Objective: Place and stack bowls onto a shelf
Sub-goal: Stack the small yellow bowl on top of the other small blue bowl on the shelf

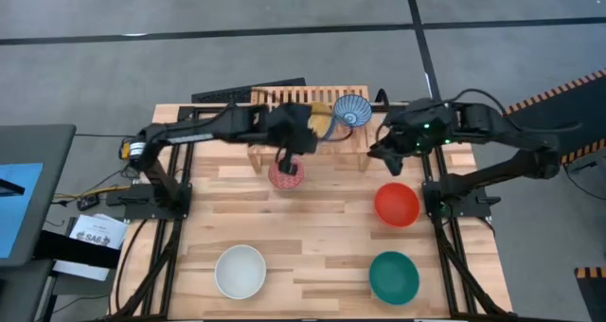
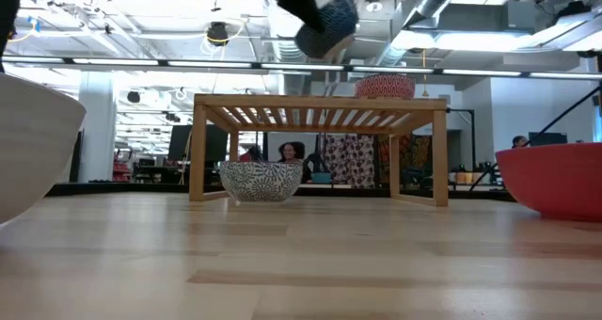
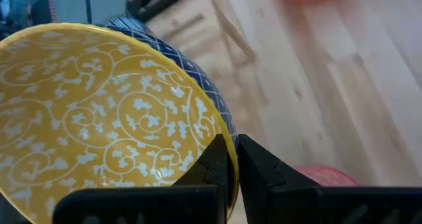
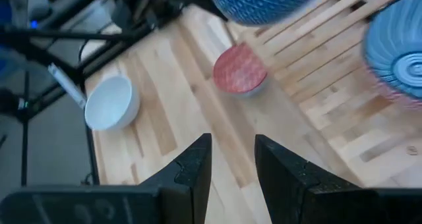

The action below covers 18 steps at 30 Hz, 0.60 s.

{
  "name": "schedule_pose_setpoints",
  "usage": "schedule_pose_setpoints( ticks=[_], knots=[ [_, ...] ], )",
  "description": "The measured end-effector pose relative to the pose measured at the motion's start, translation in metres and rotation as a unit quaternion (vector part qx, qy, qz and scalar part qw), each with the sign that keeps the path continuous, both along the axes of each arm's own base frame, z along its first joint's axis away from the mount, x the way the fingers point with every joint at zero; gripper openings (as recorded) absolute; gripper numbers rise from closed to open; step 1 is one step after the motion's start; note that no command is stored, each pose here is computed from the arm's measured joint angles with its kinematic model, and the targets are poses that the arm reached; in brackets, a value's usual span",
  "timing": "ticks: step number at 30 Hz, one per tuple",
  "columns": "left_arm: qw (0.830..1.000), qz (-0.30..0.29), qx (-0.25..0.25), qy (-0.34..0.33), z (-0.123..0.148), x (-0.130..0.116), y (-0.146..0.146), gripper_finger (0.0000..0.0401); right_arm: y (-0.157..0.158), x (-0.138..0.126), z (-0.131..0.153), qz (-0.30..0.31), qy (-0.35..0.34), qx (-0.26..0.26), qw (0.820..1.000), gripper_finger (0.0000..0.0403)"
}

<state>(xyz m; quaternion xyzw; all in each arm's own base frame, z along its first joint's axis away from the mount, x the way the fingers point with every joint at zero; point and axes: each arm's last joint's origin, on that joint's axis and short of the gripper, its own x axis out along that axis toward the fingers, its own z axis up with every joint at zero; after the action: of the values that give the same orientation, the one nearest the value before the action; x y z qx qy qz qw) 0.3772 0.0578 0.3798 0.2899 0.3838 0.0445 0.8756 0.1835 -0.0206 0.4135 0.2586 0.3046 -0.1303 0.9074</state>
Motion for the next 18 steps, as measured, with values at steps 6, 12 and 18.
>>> schedule_pose_setpoints(
  ticks=[6, 12, 18],
  knots=[
    [1.0, 0.01, 0.024, -0.012, -0.001, 0.036, 0.037, 0.0, 0.0, -0.007, 0.008, -0.018, -0.035, -0.008, 0.999, 0.0137],
    [0.998, 0.008, 0.043, -0.035, 0.002, 0.066, 0.057, 0.0, 0.0, -0.001, 0.009, -0.028, -0.047, -0.015, 0.998, 0.0137],
    [0.998, -0.016, 0.049, -0.04, -0.004, 0.081, 0.065, 0.0, 0.0, -0.001, 0.009, -0.037, -0.049, -0.002, 0.998, 0.0137]
  ],
)
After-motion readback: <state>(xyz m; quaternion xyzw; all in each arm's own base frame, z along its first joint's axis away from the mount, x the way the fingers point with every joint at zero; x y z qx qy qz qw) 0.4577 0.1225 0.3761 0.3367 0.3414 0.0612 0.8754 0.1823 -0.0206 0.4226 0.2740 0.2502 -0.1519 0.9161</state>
